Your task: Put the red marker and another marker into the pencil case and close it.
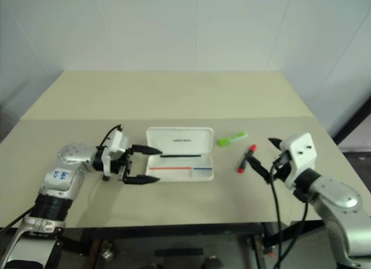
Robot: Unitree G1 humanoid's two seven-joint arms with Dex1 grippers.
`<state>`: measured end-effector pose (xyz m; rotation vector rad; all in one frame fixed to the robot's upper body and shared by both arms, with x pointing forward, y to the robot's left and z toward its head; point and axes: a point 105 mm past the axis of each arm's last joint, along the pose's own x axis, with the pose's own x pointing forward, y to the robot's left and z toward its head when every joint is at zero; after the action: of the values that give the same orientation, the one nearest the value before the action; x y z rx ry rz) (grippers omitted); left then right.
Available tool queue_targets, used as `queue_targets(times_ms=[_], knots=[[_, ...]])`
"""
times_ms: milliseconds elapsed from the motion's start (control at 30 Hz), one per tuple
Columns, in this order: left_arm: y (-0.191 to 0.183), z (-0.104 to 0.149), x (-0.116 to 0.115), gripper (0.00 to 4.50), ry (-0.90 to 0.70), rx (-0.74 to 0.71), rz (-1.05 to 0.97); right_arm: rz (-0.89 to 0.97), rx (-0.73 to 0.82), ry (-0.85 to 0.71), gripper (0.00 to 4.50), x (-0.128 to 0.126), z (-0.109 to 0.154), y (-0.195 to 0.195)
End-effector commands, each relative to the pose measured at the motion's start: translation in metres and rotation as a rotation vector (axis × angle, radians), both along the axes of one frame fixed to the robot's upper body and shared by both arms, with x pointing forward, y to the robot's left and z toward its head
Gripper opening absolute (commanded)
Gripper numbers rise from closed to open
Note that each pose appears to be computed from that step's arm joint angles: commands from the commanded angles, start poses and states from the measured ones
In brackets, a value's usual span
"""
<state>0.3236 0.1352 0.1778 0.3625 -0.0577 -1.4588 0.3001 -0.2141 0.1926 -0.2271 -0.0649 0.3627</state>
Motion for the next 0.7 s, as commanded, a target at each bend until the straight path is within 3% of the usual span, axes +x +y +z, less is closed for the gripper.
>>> queue_targets(times_ms=[33, 267, 700], knots=[[0.004, 0.020, -0.003, 4.48, -0.055, -0.105, -0.087, -0.157, 0.015, -0.030, 4.50, 0.008, 0.002, -0.003], [0.013, 0.027, 0.003, 4.48, -0.058, -0.167, -0.125, -0.360, 0.096, 0.021, 4.50, 0.028, -0.017, -0.009], [0.030, 0.027, 0.002, 4.48, -0.044, -0.180, -0.119, -0.427, 0.150, 0.107, 4.50, 0.064, -0.040, 0.015]])
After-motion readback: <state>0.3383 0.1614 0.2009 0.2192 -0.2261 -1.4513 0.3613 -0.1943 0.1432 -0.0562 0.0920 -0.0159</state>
